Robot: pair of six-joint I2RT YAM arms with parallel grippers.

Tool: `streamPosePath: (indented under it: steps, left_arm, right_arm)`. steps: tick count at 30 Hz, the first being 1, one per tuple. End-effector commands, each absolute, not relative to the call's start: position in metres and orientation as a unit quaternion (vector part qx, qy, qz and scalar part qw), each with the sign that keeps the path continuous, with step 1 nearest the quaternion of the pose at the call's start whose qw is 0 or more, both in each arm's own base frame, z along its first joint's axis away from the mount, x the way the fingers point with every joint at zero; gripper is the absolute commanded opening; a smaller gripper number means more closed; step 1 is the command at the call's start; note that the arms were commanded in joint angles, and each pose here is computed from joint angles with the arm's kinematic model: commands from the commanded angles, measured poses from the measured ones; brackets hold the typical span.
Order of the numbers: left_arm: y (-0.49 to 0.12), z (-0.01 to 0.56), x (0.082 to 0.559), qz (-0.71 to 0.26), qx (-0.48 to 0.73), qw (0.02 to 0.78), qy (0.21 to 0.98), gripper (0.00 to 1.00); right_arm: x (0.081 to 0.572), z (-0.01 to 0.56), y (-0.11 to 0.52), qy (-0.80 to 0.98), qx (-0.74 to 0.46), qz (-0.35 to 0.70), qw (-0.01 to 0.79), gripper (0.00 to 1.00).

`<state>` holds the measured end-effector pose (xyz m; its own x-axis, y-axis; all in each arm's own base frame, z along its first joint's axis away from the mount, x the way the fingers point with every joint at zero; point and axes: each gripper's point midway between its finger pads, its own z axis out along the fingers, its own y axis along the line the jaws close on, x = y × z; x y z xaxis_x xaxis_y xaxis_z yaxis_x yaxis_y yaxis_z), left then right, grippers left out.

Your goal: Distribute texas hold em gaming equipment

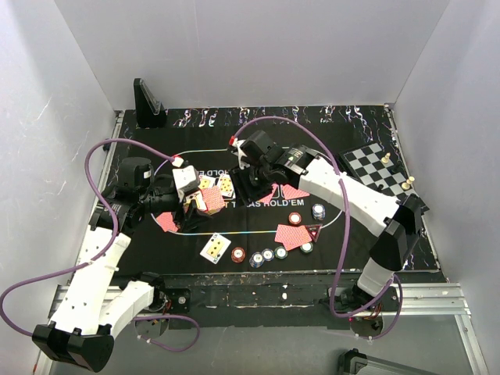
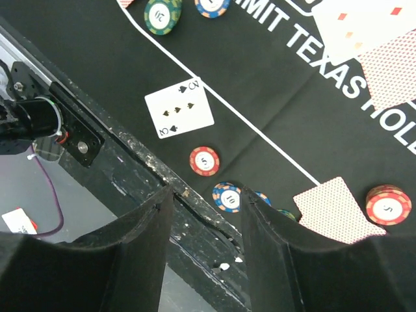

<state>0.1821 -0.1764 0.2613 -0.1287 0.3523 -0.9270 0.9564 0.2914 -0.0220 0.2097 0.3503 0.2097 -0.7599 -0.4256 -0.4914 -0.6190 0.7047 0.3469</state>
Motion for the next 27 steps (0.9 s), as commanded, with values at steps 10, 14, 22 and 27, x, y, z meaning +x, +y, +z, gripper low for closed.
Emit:
streamPosePath:
  steps: [10, 14, 22, 27]
  left_arm:
    - [-0.178, 0.281, 0.188, -0.333, 0.489, 0.471, 0.654, 0.0]
    - [-0.18, 0.284, 0.19, -0.338, 0.486, 0.47, 0.655, 0.0]
    - [-0.182, 0.288, 0.191, -0.343, 0.482, 0.472, 0.654, 0.0]
    - [-0.182, 0.288, 0.191, -0.345, 0.483, 0.47, 0.653, 0.0]
  right_arm:
    - [0.199, 0.253, 0.383, 0.883, -0.299, 0.267, 0.244, 0.48]
    - [0.192, 0.253, 0.398, 0.877, -0.298, 0.288, 0.243, 0.45]
    - [0.18, 0.261, 0.425, 0.86, -0.318, 0.32, 0.241, 0.43]
    - [0.177, 0.264, 0.433, 0.852, -0.328, 0.331, 0.239, 0.43]
